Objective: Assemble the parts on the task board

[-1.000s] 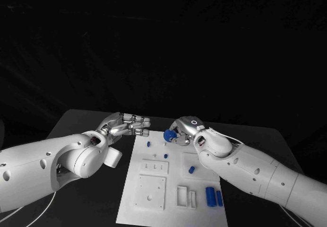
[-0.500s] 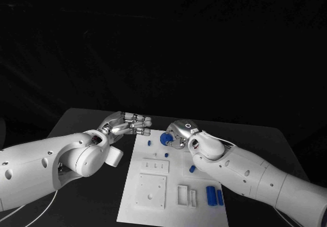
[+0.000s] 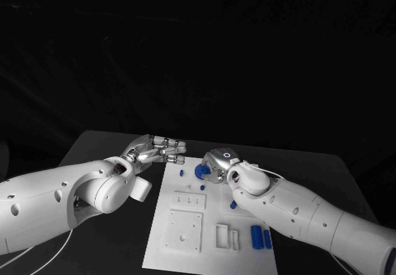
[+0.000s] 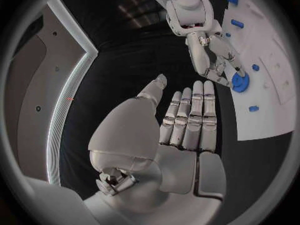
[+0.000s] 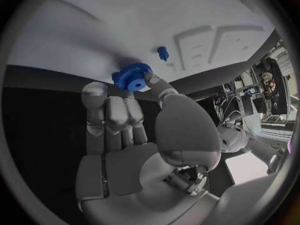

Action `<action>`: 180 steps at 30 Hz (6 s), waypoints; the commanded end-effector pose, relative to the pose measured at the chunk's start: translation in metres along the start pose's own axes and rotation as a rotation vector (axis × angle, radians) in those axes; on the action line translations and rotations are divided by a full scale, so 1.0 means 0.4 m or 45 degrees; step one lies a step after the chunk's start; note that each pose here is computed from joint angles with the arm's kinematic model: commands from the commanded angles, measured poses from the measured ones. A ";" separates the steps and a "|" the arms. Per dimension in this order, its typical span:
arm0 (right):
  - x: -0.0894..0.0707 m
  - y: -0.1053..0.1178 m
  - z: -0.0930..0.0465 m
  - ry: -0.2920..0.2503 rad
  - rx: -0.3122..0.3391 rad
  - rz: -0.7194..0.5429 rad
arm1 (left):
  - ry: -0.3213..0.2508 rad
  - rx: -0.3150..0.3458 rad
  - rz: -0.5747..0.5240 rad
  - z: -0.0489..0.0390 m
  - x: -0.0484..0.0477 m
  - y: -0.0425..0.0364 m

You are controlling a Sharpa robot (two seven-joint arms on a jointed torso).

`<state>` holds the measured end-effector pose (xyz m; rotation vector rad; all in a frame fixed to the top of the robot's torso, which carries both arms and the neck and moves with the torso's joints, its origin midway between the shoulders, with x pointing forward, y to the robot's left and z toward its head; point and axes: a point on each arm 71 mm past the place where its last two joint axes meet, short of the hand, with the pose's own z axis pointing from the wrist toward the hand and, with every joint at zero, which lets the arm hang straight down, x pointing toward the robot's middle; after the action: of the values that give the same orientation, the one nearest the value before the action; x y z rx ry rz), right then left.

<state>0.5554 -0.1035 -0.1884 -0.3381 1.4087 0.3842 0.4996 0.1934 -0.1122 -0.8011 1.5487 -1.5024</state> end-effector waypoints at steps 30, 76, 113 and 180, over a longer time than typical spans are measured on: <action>0.045 0.012 0.011 0.073 -0.010 0.030 | 0.019 0.011 0.004 0.004 0.008 -0.004; -0.016 -0.098 -0.080 -0.064 0.044 0.155 | -0.021 0.012 0.012 0.002 -0.019 0.000; 0.008 -0.483 -0.226 0.017 0.224 0.598 | -0.045 0.005 0.023 -0.001 -0.071 0.015; 0.091 -0.447 -0.194 0.131 0.288 0.662 | -0.020 -0.003 0.035 -0.005 -0.057 0.014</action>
<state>0.5718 -0.2968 -0.2339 0.1982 1.6149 0.6292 0.5103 0.2178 -0.1160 -0.8051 1.5371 -1.4529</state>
